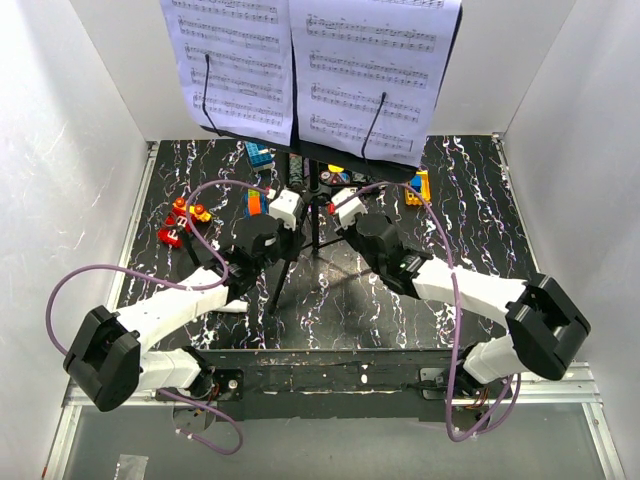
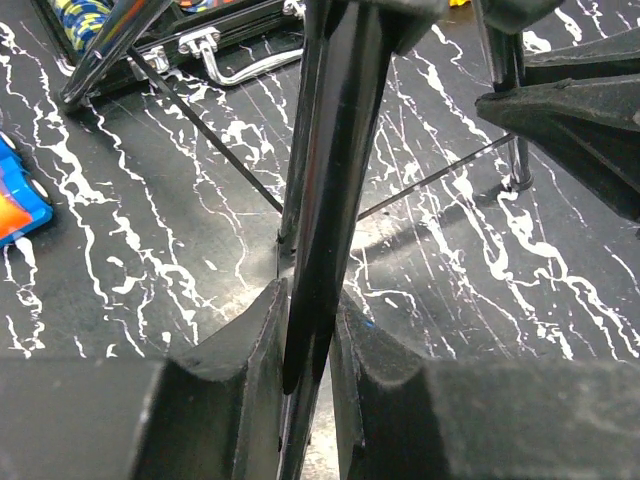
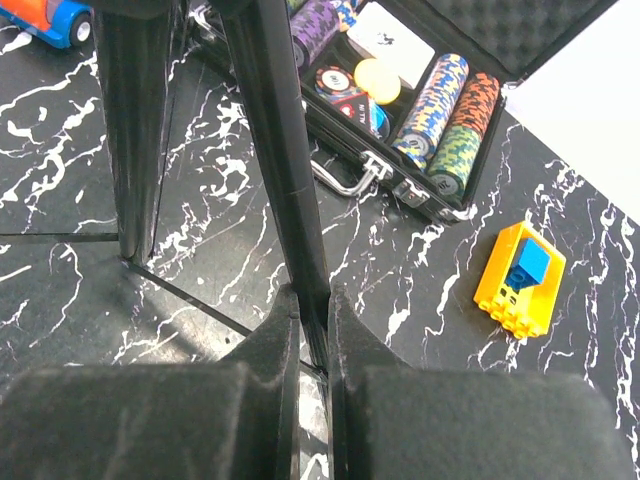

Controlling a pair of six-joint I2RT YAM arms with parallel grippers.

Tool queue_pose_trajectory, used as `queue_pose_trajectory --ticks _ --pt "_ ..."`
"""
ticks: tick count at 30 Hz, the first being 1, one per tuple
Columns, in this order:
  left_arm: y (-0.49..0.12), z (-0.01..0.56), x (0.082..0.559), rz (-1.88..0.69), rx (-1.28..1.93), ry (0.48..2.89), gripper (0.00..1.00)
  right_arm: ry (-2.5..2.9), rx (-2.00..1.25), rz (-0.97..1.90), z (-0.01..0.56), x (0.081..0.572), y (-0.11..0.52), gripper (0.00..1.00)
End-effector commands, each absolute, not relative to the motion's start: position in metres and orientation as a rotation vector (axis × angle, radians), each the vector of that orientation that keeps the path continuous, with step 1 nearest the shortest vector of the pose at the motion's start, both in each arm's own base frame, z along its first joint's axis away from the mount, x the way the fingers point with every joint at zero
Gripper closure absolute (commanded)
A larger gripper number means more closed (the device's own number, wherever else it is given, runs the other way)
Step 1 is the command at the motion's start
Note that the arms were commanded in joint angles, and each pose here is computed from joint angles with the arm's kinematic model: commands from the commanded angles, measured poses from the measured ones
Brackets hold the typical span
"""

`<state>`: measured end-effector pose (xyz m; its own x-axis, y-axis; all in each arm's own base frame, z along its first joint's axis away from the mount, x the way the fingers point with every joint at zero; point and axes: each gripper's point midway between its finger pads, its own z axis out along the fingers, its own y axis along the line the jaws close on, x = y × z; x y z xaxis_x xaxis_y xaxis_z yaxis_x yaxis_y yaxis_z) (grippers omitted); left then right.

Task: Pack up the instrument practice props

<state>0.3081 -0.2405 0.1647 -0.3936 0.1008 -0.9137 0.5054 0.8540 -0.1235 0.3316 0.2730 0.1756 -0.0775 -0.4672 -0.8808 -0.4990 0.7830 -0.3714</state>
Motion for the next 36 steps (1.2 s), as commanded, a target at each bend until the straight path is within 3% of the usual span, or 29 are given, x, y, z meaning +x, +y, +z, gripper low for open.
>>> queue_pose_trajectory --ticks 1,14,15,16,17,19,22,31,36 --pt "-0.263 0.157 0.294 -0.559 0.366 1.972 1.0 1.756 -0.706 0.161 0.171 0.305 0.276 0.99" --pt "-0.261 0.147 0.278 -0.51 0.224 2.01 1.0 1.814 -0.742 0.169 0.15 0.3 0.269 0.99" --pt "-0.258 0.145 0.278 -0.501 0.213 2.018 1.0 1.821 -0.731 0.177 0.152 0.299 0.269 0.93" --pt "-0.256 0.145 0.278 -0.493 0.201 2.019 1.0 1.826 -0.716 0.181 0.153 0.298 0.267 0.81" --pt "-0.253 0.145 0.278 -0.483 0.183 2.023 0.96 1.831 -0.702 0.187 0.155 0.297 0.266 0.69" --pt "-0.25 0.147 0.278 -0.476 0.166 2.025 0.79 1.841 -0.676 0.199 0.159 0.295 0.264 0.55" --pt "-0.248 0.153 0.276 -0.481 0.167 2.013 0.61 1.844 -0.639 0.229 0.169 0.29 0.26 0.45" --pt "-0.24 0.194 0.272 -0.481 0.198 1.962 0.29 1.913 -0.598 0.259 0.193 0.266 0.238 0.28" --pt "-0.231 0.226 0.251 -0.559 0.21 1.939 0.23 1.988 -0.427 0.269 0.215 0.237 0.194 0.21"
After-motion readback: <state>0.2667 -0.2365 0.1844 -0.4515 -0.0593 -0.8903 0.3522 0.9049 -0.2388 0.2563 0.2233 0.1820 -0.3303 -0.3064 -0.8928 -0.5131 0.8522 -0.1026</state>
